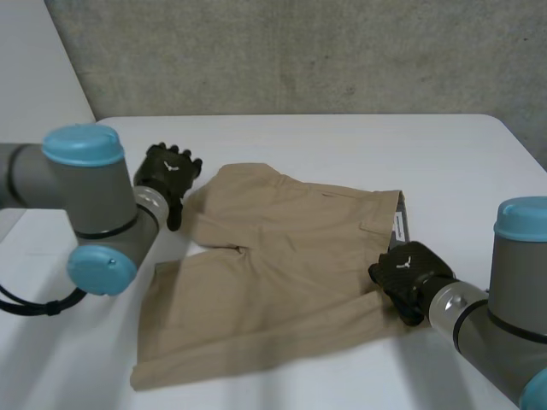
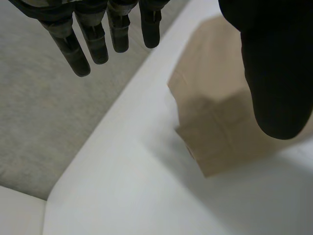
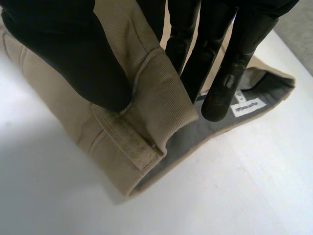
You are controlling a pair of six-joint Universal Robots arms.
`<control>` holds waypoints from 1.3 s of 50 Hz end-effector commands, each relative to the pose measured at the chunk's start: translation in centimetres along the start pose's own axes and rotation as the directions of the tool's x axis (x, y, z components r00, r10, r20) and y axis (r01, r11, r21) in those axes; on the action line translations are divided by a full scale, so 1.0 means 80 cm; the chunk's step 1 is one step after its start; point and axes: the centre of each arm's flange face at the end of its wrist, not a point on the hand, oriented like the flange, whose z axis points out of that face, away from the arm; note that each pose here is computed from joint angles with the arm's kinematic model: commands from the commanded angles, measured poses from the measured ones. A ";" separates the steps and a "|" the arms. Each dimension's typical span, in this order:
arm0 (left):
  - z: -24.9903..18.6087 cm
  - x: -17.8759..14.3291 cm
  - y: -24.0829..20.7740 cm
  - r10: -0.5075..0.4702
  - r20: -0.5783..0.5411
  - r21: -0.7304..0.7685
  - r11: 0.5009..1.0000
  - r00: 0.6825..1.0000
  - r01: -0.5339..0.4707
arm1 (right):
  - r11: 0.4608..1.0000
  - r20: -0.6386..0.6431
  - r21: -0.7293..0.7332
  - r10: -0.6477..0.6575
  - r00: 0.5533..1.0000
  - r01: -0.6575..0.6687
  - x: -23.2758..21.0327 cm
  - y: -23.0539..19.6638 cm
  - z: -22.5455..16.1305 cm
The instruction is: Fold the shorts.
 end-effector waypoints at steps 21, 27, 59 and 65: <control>-0.215 0.034 0.035 -0.469 -0.125 -0.446 0.813 0.874 0.373 | 0.986 -0.047 0.081 0.148 0.988 -0.144 0.024 -0.026 0.009; -0.206 0.047 0.051 -0.463 -0.131 -0.500 0.794 0.876 0.345 | 0.986 -0.049 0.081 0.148 0.988 -0.144 0.025 -0.026 0.009; 0.143 0.065 -0.026 -0.008 0.077 0.345 0.938 0.997 -0.019 | 0.944 -0.444 0.280 -0.036 0.895 0.177 0.099 -0.074 0.201; 0.155 0.091 -0.011 0.002 0.051 0.444 0.896 0.999 -0.024 | 0.909 -0.539 0.283 -0.114 0.834 0.307 0.097 -0.067 0.233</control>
